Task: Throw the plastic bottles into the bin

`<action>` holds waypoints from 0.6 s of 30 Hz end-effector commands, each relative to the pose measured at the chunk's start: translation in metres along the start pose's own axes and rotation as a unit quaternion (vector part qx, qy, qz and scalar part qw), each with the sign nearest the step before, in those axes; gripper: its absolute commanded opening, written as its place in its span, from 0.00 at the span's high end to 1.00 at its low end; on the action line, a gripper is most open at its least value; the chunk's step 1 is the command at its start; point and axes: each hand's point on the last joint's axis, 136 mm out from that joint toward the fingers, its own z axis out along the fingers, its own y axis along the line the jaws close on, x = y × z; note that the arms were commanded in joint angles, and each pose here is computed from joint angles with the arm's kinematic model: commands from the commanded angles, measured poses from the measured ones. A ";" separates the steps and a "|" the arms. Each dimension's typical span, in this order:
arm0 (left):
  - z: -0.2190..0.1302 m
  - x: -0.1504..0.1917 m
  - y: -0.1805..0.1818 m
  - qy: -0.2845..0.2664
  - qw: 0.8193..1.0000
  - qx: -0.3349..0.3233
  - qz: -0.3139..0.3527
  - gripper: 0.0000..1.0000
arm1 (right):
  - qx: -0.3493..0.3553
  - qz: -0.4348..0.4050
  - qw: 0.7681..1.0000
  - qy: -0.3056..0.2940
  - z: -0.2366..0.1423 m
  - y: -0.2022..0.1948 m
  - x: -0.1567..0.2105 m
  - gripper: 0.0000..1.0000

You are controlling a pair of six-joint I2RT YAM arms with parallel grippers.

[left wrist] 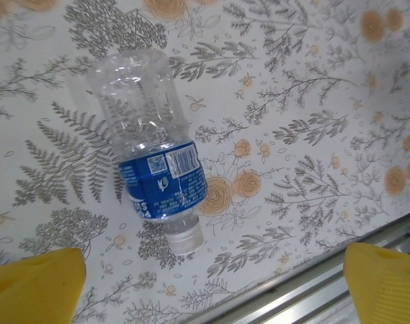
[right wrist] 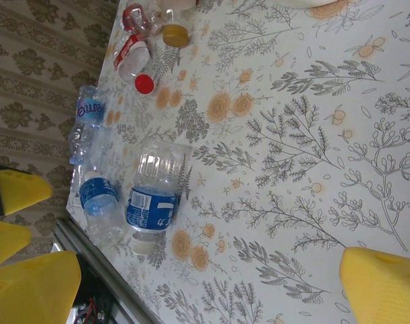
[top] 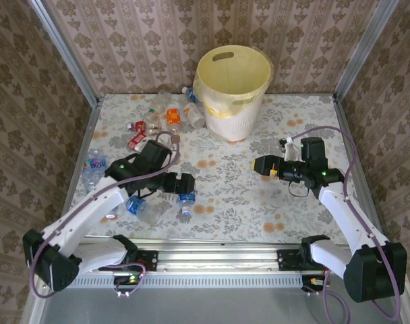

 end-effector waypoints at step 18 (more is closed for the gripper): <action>0.100 0.017 0.033 0.098 0.992 -0.077 -0.034 0.11 | 0.001 -0.001 1.000 0.012 0.001 -0.002 0.008 0.00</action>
